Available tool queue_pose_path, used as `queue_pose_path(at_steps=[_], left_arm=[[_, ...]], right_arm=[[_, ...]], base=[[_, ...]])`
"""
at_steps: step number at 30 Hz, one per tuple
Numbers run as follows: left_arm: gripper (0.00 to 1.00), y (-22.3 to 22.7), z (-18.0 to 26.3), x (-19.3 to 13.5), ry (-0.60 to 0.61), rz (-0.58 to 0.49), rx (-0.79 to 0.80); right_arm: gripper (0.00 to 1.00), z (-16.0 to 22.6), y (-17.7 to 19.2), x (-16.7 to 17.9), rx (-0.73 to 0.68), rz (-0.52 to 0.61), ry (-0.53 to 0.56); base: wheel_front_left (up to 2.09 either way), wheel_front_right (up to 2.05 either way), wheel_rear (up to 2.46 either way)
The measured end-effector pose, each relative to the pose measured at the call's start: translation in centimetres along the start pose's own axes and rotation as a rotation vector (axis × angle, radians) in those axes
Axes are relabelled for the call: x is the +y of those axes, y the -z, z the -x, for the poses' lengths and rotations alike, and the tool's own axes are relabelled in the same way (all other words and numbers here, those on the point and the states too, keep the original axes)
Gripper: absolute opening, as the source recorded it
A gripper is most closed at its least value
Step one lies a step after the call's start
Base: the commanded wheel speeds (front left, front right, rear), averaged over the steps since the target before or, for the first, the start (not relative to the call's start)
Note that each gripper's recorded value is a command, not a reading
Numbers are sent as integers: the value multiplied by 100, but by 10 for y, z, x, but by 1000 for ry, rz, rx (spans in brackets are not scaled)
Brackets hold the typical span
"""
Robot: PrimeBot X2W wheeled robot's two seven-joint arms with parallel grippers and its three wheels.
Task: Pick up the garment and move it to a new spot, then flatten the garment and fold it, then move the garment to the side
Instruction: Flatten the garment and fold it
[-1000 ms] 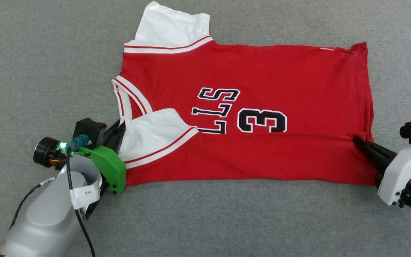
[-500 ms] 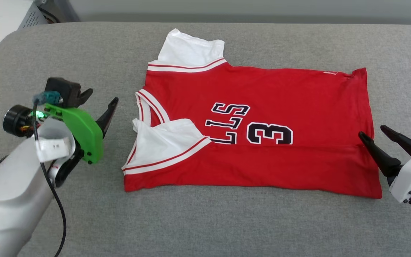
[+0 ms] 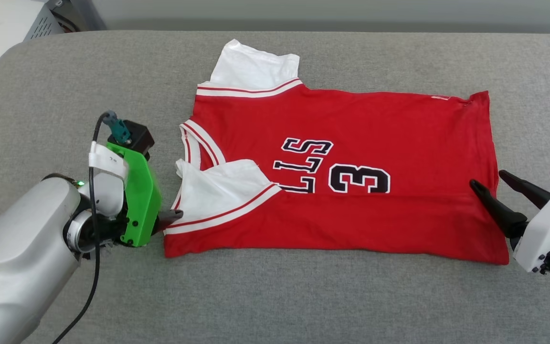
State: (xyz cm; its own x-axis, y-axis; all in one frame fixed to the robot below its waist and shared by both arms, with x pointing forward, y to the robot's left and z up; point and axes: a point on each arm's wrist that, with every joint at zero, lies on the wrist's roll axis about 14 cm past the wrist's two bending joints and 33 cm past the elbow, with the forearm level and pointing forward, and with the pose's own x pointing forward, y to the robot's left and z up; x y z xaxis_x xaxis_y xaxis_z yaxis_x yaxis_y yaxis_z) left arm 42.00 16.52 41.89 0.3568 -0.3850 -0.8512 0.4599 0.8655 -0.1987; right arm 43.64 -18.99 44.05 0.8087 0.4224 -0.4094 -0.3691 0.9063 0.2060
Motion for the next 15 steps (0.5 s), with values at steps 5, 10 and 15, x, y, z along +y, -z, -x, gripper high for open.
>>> queue_pose_path(at_steps=[5, 10, 15], left_arm=[[100, 28, -22, -2, 10, 34, 111], [100, 45, -41, 3, 5, 70, 171], [0, 42, -47, 4, 6, 64, 123]], right_arm=[[100, 1, 8, 0, 24, -12, 2], [100, 1, 18, 1, 53, -27, 4], [100, 7, 9, -5, 35, 8, 22]], base=[[0, 0, 0], [0, 0, 0], [0, 0, 0]])
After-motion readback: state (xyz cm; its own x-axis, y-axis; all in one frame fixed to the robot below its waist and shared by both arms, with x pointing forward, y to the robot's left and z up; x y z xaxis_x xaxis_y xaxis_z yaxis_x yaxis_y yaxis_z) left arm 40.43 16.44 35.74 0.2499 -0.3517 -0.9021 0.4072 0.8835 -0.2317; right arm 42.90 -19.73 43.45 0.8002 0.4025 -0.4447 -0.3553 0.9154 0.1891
